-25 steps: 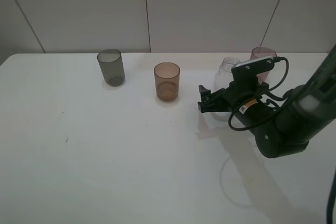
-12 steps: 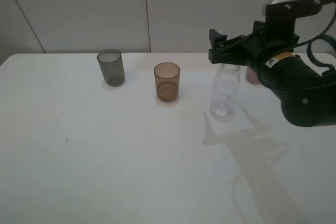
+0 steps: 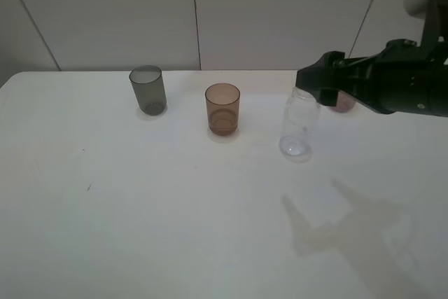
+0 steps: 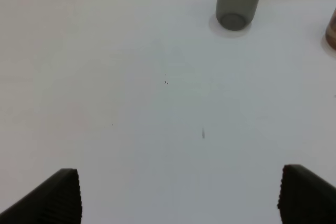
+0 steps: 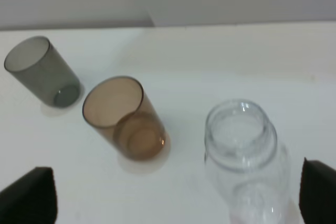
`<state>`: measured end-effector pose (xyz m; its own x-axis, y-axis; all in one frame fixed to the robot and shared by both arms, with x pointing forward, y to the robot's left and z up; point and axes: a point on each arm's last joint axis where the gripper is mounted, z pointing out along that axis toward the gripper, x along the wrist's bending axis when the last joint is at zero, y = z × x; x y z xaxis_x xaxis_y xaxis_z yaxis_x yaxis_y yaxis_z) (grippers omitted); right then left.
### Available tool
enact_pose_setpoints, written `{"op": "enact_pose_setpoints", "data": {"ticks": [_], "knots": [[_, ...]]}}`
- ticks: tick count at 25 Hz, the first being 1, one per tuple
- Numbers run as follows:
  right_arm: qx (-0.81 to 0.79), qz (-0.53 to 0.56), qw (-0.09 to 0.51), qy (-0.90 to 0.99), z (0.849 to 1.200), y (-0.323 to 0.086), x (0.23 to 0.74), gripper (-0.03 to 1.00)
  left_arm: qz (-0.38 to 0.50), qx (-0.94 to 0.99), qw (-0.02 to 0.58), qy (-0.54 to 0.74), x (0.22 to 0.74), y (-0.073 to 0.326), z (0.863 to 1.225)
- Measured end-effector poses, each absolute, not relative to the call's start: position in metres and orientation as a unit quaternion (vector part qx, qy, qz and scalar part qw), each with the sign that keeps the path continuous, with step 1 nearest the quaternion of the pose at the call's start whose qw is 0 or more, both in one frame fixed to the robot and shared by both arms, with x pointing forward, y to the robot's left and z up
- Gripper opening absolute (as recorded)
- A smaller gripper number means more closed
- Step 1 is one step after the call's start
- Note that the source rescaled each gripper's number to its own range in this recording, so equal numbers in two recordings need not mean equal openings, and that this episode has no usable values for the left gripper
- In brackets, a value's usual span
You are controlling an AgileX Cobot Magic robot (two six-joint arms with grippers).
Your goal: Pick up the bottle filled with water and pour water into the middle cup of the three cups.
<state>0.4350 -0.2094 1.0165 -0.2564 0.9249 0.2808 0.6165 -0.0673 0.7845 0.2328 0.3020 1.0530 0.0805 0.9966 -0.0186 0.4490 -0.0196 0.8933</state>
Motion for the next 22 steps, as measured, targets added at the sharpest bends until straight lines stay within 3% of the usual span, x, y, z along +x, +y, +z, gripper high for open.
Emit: {"op": "enact_pose_setpoints", "data": {"ticks": [7, 16, 22], "knots": [[0.643, 0.378, 0.162, 0.646, 1.028, -0.253, 0.413, 1.00, 0.350, 0.622, 0.391, 0.581, 0.233, 0.302, 1.053], [0.633, 0.317, 0.244, 0.663, 1.090, -0.285, 0.360, 1.00, 0.350, 0.622, 0.391, 0.581, 0.233, 0.302, 1.053], [0.617, 0.335, 0.271, 0.658, 1.102, -0.289, 0.313, 1.00, 0.350, 0.622, 0.391, 0.581, 0.233, 0.302, 1.053]]}}
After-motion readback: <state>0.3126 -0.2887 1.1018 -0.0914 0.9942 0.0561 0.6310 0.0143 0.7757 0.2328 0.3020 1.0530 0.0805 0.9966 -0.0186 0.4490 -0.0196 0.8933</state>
